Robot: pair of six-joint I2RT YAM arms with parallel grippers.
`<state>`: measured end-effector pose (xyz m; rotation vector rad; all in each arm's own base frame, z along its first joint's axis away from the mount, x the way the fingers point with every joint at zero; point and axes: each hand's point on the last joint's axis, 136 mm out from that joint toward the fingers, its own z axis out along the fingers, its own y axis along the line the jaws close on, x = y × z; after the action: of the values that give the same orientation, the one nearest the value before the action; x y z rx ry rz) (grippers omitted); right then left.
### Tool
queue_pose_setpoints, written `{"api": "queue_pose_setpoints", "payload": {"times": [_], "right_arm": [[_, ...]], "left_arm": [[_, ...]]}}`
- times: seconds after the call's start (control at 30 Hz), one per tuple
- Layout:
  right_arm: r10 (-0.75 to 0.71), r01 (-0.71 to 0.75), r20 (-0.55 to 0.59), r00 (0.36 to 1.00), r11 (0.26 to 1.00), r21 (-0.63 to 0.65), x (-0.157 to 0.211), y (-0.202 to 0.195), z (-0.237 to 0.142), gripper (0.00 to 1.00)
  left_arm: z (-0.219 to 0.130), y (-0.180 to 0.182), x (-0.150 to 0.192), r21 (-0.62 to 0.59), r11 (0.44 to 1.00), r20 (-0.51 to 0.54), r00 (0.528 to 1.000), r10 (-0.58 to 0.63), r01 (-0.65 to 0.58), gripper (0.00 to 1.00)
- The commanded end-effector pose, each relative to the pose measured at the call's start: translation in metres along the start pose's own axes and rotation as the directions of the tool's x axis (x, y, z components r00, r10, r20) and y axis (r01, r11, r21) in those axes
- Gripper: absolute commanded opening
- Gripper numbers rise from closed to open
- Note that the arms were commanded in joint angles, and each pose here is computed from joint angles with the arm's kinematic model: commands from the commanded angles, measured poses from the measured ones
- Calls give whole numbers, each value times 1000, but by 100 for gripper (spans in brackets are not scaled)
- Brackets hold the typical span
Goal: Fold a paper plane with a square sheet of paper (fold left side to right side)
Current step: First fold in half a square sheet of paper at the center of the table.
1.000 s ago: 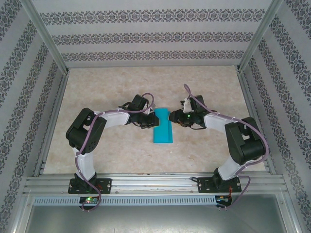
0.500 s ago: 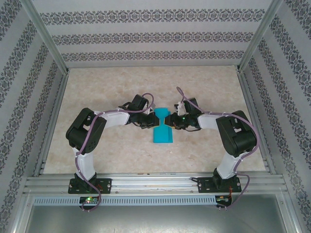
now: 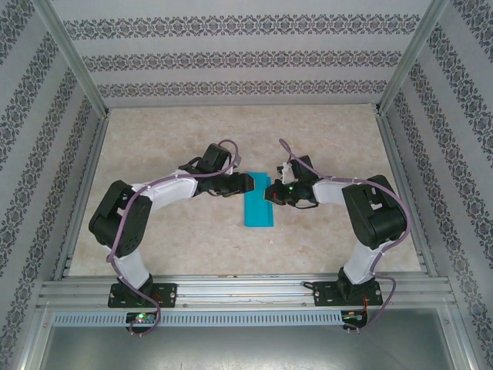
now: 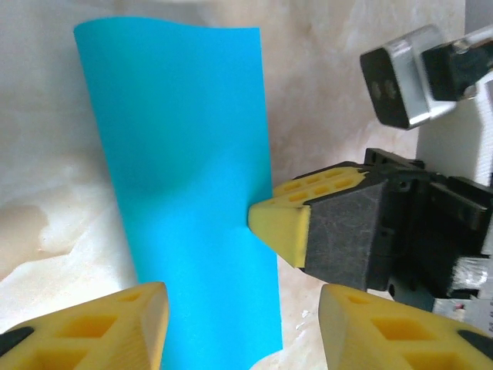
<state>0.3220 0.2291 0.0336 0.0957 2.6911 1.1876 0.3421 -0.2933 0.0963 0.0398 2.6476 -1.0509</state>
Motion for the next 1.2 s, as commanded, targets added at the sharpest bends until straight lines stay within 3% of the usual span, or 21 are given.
{"api": "queue_pose_setpoints", "payload": {"times": [0.0, 0.53, 0.97, 1.17], "right_arm": [[-23, 23, 3, 1000, 999, 33, -3, 0, 0, 0], [-28, 29, -9, 1000, 998, 60, -1, -5, 1, 0], [-27, 28, -16, 1000, 997, 69, -2, -6, 1, 2], [-28, 28, 1, 1000, 997, 73, -5, -1, -5, 15]], "left_arm": [[3, 17, 13, -77, 997, -48, 999, 1, -5, 57], [43, 25, 25, -85, 996, -134, 990, -39, 28, 58], [56, 45, 33, -197, 979, -169, 982, -78, 44, 43], [59, 54, 43, -264, 964, -193, 976, -95, 42, 41]]}}
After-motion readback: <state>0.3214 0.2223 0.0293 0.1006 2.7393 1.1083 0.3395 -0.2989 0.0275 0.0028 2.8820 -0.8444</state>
